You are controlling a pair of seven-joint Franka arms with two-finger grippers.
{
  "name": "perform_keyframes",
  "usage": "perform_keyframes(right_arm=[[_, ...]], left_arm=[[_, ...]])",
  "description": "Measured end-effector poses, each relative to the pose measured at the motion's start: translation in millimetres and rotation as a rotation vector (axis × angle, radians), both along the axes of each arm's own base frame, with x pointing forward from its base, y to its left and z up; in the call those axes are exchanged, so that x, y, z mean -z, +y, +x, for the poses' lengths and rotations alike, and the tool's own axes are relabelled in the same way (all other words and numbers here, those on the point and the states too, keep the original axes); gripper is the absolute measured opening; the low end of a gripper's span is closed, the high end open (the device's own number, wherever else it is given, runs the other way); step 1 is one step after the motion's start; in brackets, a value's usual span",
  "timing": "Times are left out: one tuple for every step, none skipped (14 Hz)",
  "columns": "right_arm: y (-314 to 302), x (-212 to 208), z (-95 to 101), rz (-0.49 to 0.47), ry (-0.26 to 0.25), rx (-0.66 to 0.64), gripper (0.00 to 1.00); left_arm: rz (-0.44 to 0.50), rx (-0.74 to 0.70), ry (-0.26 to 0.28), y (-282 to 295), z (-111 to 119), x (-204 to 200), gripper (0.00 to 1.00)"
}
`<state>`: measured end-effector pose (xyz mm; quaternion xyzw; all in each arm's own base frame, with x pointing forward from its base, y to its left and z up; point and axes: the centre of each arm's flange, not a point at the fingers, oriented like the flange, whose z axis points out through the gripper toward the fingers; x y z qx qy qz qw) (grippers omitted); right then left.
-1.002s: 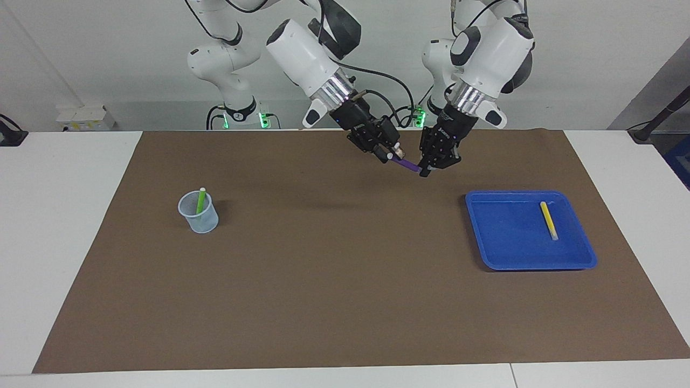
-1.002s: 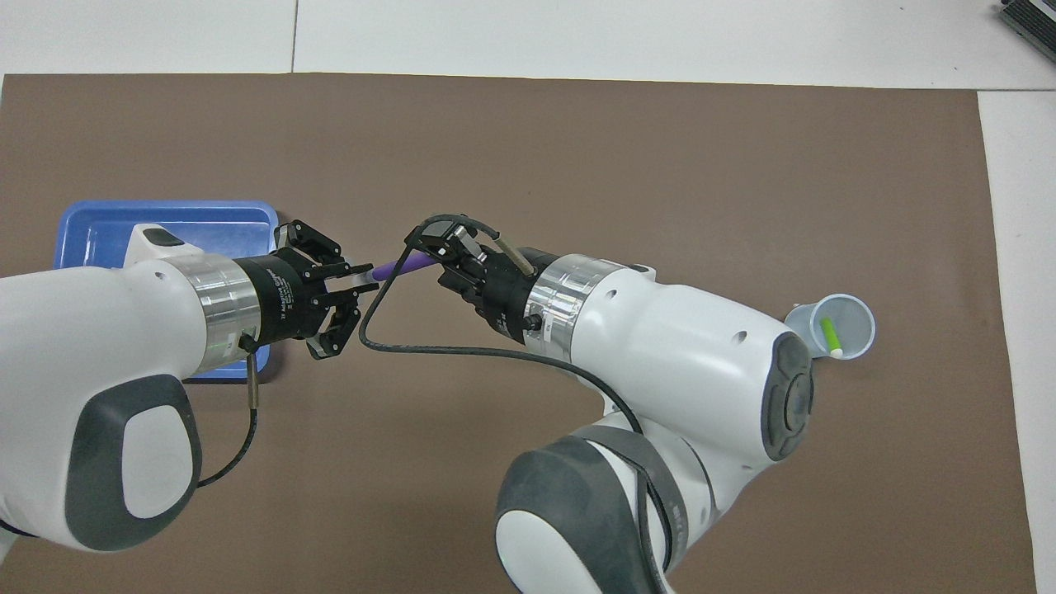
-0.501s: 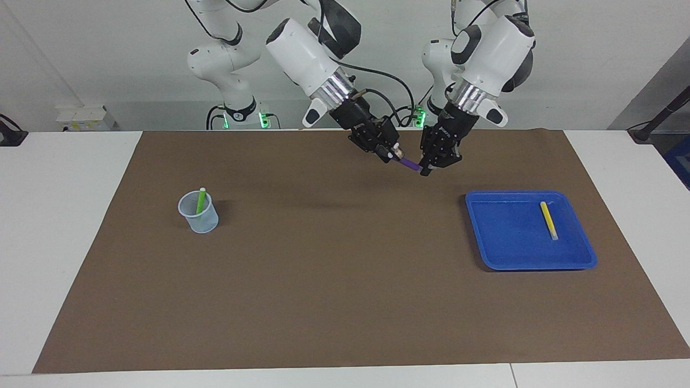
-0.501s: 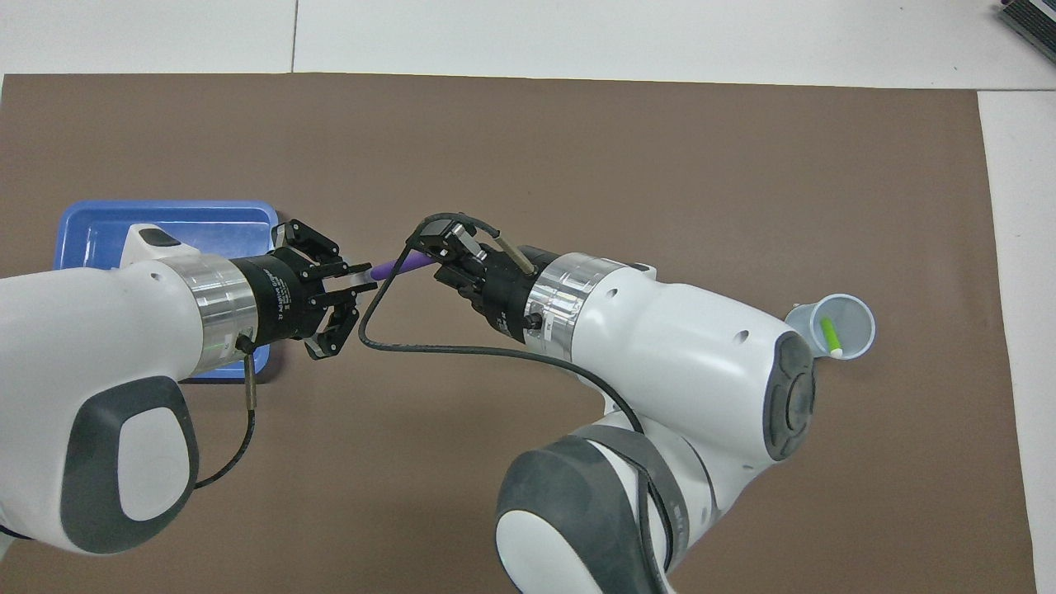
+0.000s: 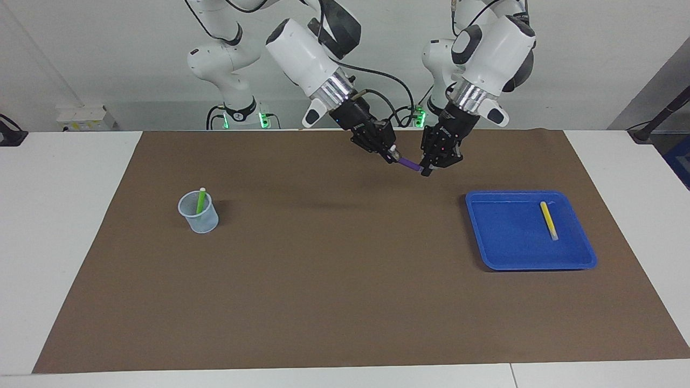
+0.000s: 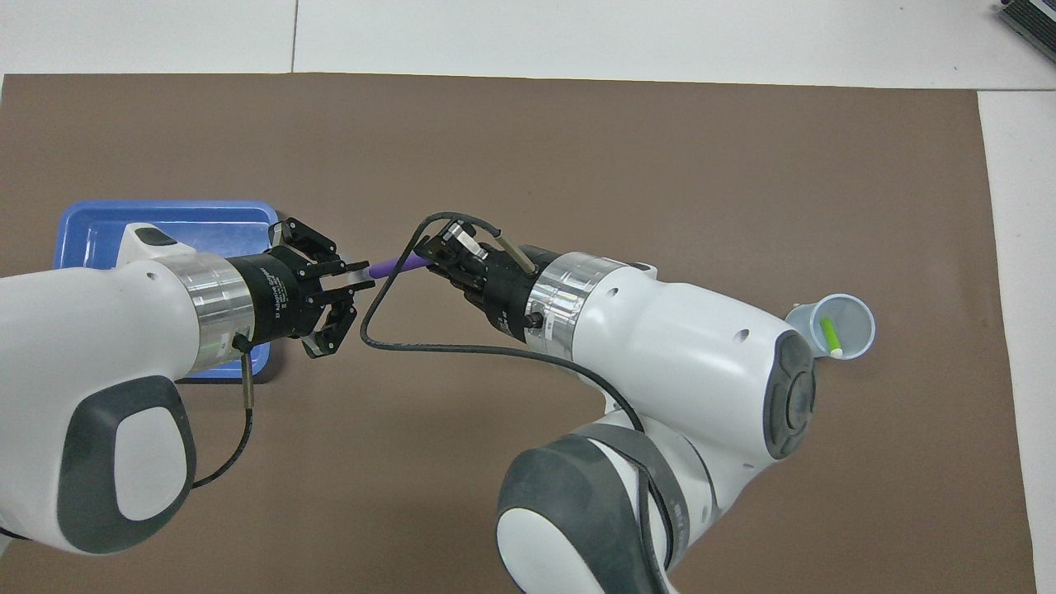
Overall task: Transfer and insert pens with both arms
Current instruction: 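Grasp the purple pen with the right gripper and open the left gripper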
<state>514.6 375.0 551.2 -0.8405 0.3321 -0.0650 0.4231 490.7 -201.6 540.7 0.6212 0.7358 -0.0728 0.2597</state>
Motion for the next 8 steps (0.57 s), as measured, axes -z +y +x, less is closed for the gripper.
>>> perform_keyframes(right_arm=[[-0.3, 0.0, 0.2, 0.000, 0.000, 0.001, 0.20], [-0.5, -0.1, 0.4, 0.000, 0.000, 0.001, 0.20], [-0.7, -0.2, 0.5, 0.000, 0.000, 0.001, 0.20], [-0.8, -0.3, 0.6, 0.000, 0.000, 0.002, 0.20], [-0.9, -0.3, 0.7, 0.000, -0.001, 0.002, 0.20], [-1.1, -0.5, 0.9, 0.001, -0.001, 0.002, 0.20], [-2.0, -0.4, 1.5, 0.000, -0.001, 0.004, 0.20], [-3.1, -0.6, 2.4, 0.001, -0.001, 0.006, 0.19]], left_arm=[[0.000, 0.000, -0.001, 0.0, -0.2, -0.4, 0.16], [0.000, 0.000, -0.002, 0.0, -0.3, -0.7, 0.16], [-0.001, 0.000, -0.003, 0.1, -0.3, -0.9, 0.16], [-0.001, -0.001, -0.003, 0.1, -0.3, -1.1, 0.16], [-0.001, -0.001, -0.004, 0.1, -0.3, -1.3, 0.16], [-0.001, -0.002, -0.007, 0.1, -0.2, -1.6, 0.17], [-0.004, -0.008, -0.015, 0.8, 0.5, -3.2, 0.22], [-0.006, -0.013, -0.022, 1.6, 1.0, -4.4, 0.34]])
